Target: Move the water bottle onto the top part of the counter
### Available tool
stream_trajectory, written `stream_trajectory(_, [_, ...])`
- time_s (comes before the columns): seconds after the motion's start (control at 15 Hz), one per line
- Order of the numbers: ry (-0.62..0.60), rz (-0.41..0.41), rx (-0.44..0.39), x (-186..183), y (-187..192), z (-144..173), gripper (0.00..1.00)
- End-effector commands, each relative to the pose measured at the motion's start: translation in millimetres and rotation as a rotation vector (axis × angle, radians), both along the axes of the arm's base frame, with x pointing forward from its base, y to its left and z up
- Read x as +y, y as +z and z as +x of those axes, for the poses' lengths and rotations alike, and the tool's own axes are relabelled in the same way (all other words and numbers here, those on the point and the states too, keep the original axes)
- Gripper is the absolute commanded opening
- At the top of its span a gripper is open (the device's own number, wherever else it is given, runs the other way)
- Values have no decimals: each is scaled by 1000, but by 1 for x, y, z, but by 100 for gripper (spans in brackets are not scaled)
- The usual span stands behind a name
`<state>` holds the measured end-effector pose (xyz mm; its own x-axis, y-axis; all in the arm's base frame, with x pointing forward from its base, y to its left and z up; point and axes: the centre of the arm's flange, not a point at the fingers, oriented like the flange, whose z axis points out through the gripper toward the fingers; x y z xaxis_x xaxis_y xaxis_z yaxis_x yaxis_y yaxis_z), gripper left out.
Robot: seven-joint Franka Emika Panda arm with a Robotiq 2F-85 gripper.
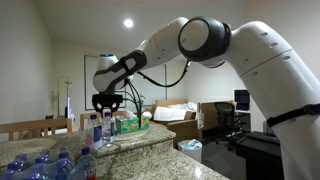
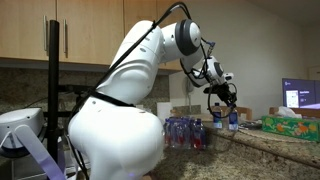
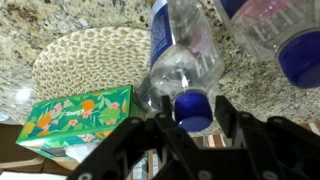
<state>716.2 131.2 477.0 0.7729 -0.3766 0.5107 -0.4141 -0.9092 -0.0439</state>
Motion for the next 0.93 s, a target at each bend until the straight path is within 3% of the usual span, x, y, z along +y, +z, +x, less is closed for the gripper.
stream_trajectory(0.0, [-9, 9, 24, 4, -1, 4, 81])
stream_trajectory(0.2, [-21, 6, 20, 3, 1, 1, 100])
stream_trajectory(0.53, [-51, 1, -20, -1, 19, -8, 100])
stream_trajectory(0.87, [-80, 10, -31, -8, 62, -50, 100])
